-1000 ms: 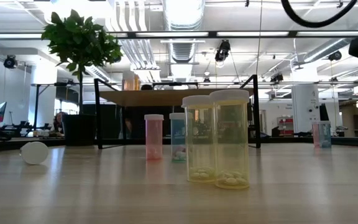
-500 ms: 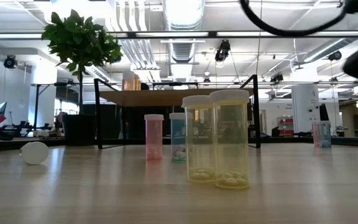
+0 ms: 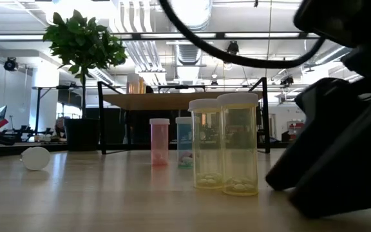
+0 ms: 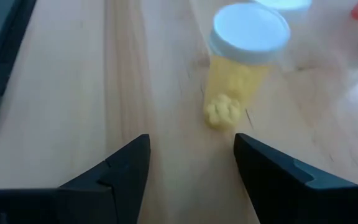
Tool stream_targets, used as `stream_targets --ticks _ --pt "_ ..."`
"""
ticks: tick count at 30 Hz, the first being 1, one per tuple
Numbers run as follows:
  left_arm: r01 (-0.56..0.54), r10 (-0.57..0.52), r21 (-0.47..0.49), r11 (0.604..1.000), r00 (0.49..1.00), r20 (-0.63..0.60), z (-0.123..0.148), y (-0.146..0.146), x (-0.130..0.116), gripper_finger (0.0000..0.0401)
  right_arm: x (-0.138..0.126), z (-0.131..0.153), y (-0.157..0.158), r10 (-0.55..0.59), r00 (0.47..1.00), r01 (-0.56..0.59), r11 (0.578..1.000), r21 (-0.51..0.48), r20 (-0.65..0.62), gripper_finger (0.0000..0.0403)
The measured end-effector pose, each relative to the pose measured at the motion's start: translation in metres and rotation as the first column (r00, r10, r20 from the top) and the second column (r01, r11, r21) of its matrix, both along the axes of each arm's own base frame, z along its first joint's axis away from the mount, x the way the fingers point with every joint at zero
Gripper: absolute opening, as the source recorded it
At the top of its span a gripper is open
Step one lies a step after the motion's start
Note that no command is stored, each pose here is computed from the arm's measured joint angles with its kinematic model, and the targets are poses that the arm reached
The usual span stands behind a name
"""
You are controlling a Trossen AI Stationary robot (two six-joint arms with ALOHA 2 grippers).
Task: Pick and place medicine bottles onto shelf by color
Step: Put the yellow pill bottle on the shelf
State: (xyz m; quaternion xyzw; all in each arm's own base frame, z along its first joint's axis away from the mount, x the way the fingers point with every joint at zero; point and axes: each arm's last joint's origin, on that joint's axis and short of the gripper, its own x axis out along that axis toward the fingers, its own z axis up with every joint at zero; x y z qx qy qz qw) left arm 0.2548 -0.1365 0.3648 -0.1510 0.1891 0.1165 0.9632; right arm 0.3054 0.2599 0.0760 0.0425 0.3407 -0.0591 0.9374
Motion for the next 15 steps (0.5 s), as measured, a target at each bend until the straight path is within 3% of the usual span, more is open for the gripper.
stream_targets --ticks 9,15 --pt "0.002 -0.002 -0.022 1.0 1.0 -0.004 -0.003 -0.004 -0.002 0.0193 0.015 0.003 0.008 -0.063 0.998 0.063 0.992 -0.111 0.002 0.0226" --pt "-0.003 0.003 -0.02 1.0 1.0 -0.003 -0.003 -0.003 -0.002 0.0193 0.024 0.003 -0.003 -0.096 0.995 0.097 0.989 -0.11 0.01 0.0226"
